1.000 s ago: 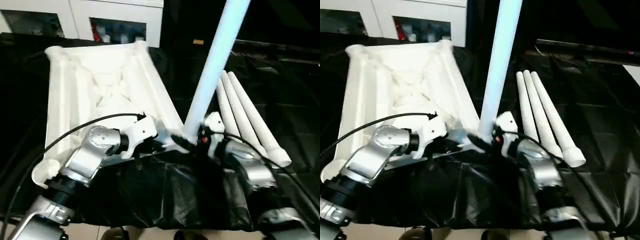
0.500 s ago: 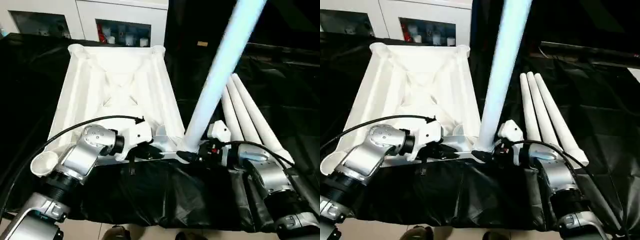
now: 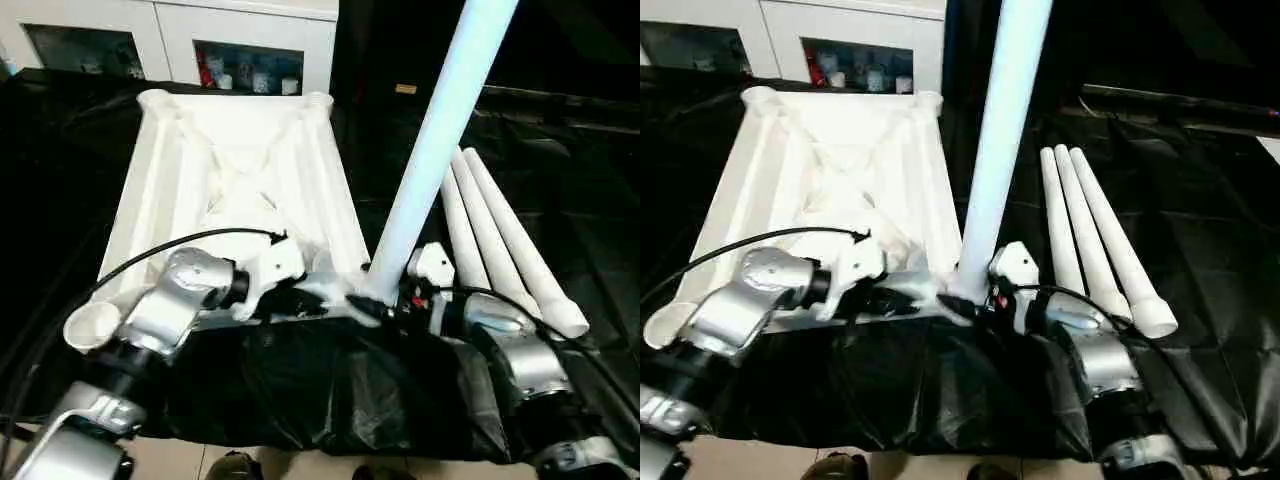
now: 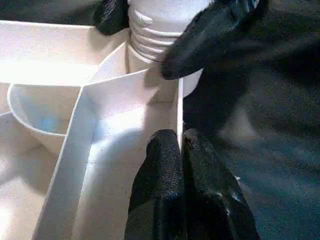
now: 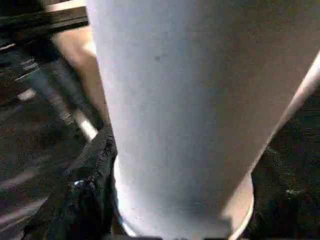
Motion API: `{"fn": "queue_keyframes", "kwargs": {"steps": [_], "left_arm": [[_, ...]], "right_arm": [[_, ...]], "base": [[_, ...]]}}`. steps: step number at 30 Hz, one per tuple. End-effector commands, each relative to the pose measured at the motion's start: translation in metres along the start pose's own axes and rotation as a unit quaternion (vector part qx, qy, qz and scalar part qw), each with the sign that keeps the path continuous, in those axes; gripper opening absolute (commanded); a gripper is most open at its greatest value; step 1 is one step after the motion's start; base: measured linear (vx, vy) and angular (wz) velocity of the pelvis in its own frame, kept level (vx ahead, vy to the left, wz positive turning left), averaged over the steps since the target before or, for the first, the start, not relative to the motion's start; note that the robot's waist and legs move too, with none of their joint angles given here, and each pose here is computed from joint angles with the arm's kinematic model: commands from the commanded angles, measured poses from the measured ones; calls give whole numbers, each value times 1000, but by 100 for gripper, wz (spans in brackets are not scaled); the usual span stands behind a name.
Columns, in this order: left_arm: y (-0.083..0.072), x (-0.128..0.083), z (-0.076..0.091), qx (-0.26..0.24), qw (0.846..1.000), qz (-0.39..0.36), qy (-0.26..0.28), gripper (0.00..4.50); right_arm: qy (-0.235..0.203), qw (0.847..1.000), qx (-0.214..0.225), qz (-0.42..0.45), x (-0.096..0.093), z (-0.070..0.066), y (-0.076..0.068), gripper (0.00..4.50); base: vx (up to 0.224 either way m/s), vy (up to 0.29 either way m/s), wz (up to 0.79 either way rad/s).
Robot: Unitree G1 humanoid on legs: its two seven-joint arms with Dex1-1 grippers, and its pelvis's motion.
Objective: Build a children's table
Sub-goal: Rotate leg to tighten
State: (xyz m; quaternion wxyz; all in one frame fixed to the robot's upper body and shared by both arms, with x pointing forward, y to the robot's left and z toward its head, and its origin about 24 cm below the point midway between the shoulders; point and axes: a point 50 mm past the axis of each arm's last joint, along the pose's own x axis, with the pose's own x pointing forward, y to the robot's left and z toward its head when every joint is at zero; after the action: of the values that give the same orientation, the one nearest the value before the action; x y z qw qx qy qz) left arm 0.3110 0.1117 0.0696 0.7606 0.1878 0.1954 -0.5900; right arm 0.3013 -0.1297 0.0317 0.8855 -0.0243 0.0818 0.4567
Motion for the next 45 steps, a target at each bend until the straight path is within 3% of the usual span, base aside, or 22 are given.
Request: {"fn": "queue_keyframes", "kwargs": {"steps": [1,5,9,12,16,19,22,30,36,45], "left_arm": [[-3,28,25,-11,998,31,-51,0],[0,47,37,-31,994,89,-61,0],[-1,51,39,-31,992,104,-60,0],[-4,51,36,-18,994,98,-53,0],[-6,45,31,0,995,79,-54,0],[-10,31,23,24,998,35,-53,0],[-10,27,20,26,998,23,-51,0],[-12,2,4,42,998,-46,-27,0],[-9,-7,0,43,997,-66,-16,0],[-6,-14,-3,46,995,-84,-5,0]], "right_arm": [[36,999,38,-11,27,-20,22,276],[56,988,65,-125,47,-23,18,275],[57,984,71,-150,54,-21,18,275],[32,987,79,-135,59,-14,22,345],[12,990,83,-114,58,-9,21,373],[5,996,48,-69,46,-5,18,396],[6,998,39,-48,41,-5,17,396],[37,992,-9,121,-1,-7,18,396],[65,983,-21,172,-16,-8,16,326],[74,975,-23,207,-23,-5,16,277]], "base": [[0,0,0],[0,0,0],[0,0,0],[0,0,0],[0,0,0],[0,0,0],[0,0,0],[0,0,0],[0,0,0],[0,0,0]]}}
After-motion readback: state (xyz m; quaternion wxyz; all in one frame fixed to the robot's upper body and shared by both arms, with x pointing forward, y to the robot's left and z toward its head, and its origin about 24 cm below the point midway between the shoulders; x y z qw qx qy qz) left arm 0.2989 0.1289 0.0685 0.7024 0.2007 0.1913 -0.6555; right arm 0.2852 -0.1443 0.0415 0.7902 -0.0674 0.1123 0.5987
